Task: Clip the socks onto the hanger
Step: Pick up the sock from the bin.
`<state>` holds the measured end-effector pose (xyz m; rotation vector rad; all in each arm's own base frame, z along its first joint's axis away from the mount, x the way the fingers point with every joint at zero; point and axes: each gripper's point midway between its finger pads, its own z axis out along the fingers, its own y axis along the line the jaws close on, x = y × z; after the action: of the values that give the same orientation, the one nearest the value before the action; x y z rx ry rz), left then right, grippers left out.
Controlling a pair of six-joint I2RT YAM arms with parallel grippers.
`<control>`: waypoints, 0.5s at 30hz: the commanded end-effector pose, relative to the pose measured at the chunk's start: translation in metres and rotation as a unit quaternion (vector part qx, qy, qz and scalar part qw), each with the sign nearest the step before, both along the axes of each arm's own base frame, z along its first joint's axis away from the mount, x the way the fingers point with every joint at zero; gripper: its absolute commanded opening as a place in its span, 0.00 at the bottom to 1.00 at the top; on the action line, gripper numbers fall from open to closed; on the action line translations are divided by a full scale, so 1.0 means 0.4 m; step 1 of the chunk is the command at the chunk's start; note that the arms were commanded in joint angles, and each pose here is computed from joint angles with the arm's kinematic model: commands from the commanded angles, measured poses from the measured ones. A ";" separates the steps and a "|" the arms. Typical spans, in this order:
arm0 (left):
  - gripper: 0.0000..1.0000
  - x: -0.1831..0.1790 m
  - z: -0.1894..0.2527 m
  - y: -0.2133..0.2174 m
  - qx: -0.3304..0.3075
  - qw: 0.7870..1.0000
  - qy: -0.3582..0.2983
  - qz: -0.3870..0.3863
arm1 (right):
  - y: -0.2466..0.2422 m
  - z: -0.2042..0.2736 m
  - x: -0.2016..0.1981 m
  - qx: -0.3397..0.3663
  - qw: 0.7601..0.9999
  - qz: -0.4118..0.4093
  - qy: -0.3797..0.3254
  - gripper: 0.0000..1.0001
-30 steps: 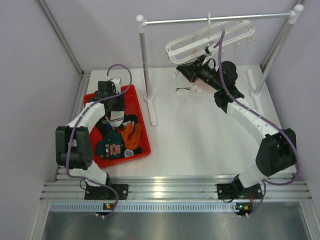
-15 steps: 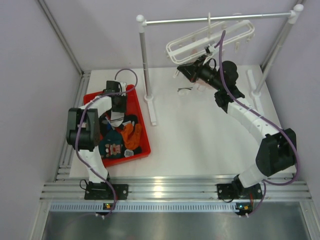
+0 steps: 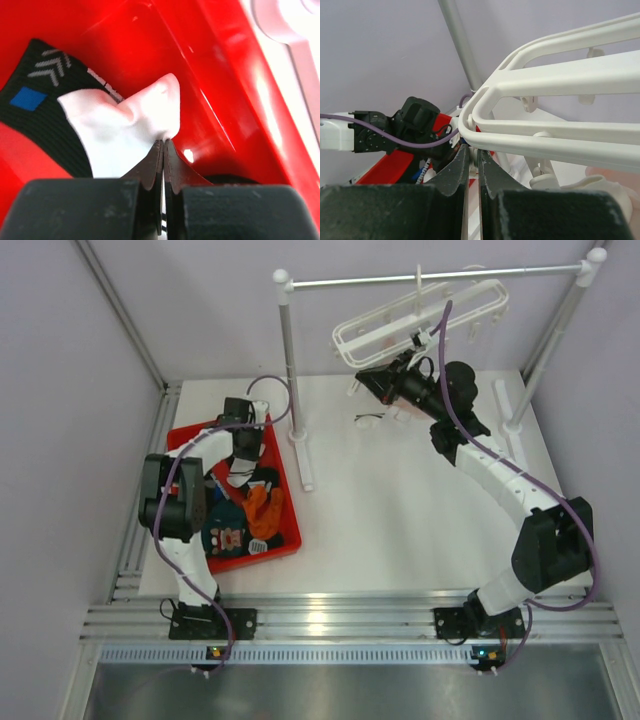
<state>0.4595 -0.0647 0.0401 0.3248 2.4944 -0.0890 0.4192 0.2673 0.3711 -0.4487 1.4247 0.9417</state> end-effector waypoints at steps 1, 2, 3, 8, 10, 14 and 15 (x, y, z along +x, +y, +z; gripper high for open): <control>0.00 0.012 0.106 -0.005 0.003 0.998 -0.056 -0.019 | -0.019 0.099 -0.018 0.015 0.999 0.000 -0.043 0.00; 0.00 0.011 0.118 -0.004 -0.002 0.998 -0.061 -0.017 | -0.019 0.101 -0.017 0.015 0.999 0.000 -0.044 0.00; 0.00 0.013 0.145 -0.001 -0.006 0.997 -0.073 -0.015 | -0.018 0.102 -0.017 0.014 0.999 0.000 -0.045 0.00; 0.00 0.023 0.221 -0.003 -0.035 0.994 -0.103 -0.021 | -0.017 0.106 -0.019 0.017 0.999 0.002 -0.044 0.00; 0.00 0.018 0.235 -0.006 -0.051 0.993 -0.103 -0.026 | -0.018 0.105 -0.020 0.017 0.999 0.002 -0.044 0.00; 0.00 0.017 0.282 -0.014 -0.108 0.988 -0.110 -0.028 | -0.018 0.105 -0.023 0.015 0.999 0.003 -0.045 0.00; 0.00 0.011 0.285 -0.022 -0.126 0.986 -0.105 -0.040 | -0.019 0.107 -0.023 0.015 0.999 0.002 -0.047 0.00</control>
<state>0.4591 -0.0625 0.1144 0.3039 2.3273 -0.2372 0.4184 0.2679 0.3710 -0.4544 1.4242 0.9460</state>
